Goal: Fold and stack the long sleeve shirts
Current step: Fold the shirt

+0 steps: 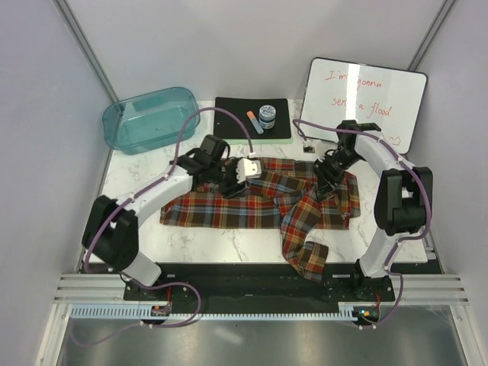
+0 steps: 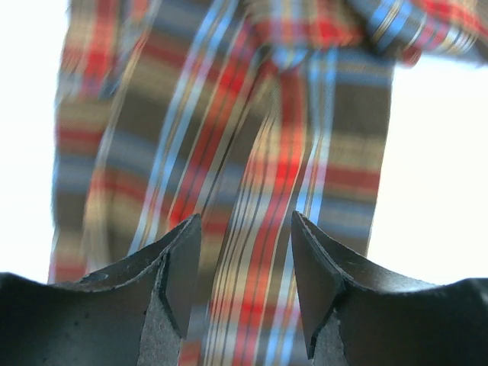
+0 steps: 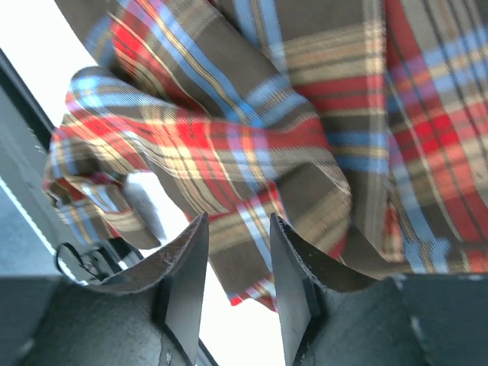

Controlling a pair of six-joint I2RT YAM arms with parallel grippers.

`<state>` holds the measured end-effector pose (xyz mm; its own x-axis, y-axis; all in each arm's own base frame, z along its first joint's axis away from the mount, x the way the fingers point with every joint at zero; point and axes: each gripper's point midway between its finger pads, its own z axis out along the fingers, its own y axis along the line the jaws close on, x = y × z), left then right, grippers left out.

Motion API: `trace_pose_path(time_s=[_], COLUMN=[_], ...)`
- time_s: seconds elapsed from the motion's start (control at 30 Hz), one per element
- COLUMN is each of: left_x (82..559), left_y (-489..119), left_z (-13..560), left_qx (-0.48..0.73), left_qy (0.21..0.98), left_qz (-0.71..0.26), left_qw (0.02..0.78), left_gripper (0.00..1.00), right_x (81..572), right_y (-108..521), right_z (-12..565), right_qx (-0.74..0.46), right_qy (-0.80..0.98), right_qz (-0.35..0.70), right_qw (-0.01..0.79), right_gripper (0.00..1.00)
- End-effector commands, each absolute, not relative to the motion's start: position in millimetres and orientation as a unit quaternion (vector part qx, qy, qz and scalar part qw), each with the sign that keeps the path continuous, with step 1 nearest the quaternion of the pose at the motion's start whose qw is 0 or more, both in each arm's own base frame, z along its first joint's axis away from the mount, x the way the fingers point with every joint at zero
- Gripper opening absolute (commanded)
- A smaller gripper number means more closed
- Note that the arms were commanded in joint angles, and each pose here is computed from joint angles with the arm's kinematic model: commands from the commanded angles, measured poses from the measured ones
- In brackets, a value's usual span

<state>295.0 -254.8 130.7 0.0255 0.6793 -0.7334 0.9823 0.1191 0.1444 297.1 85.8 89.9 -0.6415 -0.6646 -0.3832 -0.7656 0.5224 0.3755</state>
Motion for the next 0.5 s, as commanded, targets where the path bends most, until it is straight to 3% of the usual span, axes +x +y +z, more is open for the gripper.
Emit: trace_pose_path(time_s=[0.0,0.27,0.37,0.47], left_x=[305.7,300.6,315.9,325.4], left_y=[-325.0,-368.9,-370.0,-362.9], left_z=[136.2,86.3,71.3,63.0], left_qx=[0.657,0.737,0.733,0.722], left_qy=[0.594,0.526,0.539,0.558], left_qz=[-0.243,-0.199,-0.172,-0.160], left_qw=[0.395,0.376,0.378,0.377], left_gripper=[0.58,0.57,0.48,0.29], right_x=[297.8,281.5,278.0,276.2], right_y=[93.9,65.1,63.9,64.5], right_z=[91.5,99.1,94.8,96.5], right_qx=[-0.361,-0.295,-0.290,-0.290], right_qy=[0.875,0.891,0.892,0.892], right_qz=[0.307,0.338,0.341,0.341], right_qw=[0.095,0.070,0.064,0.063], right_gripper=[0.44,0.53,0.52,0.49])
